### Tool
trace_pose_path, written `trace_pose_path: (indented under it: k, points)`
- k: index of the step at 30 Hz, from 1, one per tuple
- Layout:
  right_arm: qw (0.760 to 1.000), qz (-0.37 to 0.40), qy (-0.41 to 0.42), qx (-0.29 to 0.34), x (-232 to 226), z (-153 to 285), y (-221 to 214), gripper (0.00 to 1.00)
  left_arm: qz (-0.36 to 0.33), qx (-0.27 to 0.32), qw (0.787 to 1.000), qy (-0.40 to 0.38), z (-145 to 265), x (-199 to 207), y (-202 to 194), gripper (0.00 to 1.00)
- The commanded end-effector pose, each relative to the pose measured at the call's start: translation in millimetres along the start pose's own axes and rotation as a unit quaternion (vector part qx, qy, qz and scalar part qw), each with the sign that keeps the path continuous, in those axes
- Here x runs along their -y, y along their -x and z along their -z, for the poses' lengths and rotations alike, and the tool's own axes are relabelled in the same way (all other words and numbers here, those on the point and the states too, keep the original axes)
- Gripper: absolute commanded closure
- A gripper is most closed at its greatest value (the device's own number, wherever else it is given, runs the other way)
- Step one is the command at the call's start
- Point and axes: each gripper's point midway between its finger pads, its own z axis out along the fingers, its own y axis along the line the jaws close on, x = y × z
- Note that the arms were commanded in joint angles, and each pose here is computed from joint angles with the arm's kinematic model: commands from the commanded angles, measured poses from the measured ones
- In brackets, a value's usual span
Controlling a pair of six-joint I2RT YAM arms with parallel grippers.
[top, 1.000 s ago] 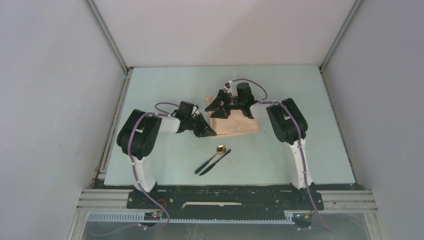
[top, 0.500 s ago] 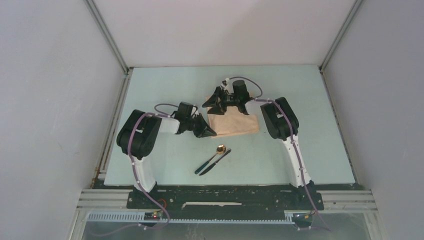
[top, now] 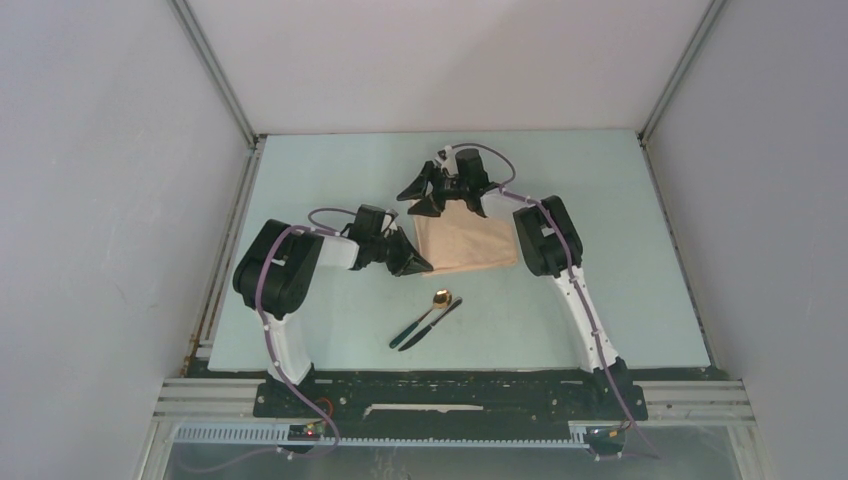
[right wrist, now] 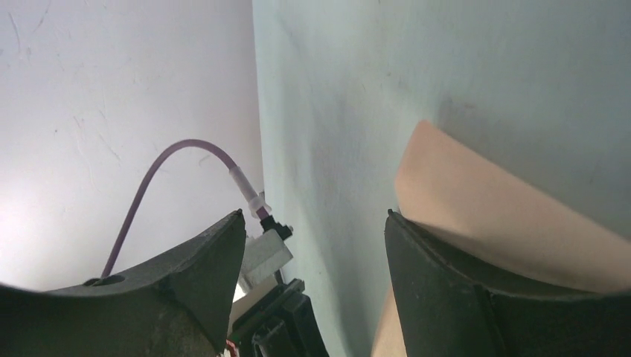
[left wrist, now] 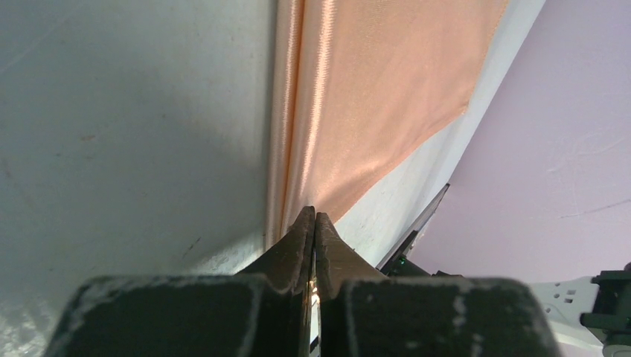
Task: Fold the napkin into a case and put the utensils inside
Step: Smooth out the square-folded napkin at the center of the board.
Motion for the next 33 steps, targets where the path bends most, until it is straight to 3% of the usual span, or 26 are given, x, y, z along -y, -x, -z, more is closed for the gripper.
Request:
trace_pose_path:
  k: [1, 14, 19, 25, 27, 33]
  points:
    - [0.999, -0.029, -0.020, 0.020, 20.9, -6.5, 17.8, 0.23, 0.016, 0.005, 0.999, 0.038, 1.8, -22.9, -4.9, 0.95]
    - [0.996, -0.053, -0.004, 0.071, 27.6, -21.1, 75.5, 0.22, 0.019, 0.000, 0.999, 0.034, 1.3, -23.1, -7.7, 0.95]
    - [0.994, -0.037, 0.033, 0.096, 6.9, -14.1, 98.6, 0.20, 0.022, -0.005, 0.999, 0.027, 0.8, -18.9, -7.0, 0.89]
    - [0.986, 0.068, 0.088, 0.128, -113.5, 52.9, 136.2, 0.18, 0.011, 0.011, 1.000, 0.004, 11.6, 4.6, 1.3, 0.77]
    - [0.987, 0.079, 0.075, 0.122, -132.0, 82.0, 133.9, 0.18, 0.000, 0.017, 1.000, -0.010, 18.6, 19.3, 4.6, 0.73]
    - [0.993, 0.077, 0.012, 0.085, -108.2, 152.4, 98.8, 0.16, -0.028, 0.033, 0.998, -0.054, 41.1, 69.0, 15.2, 0.58]
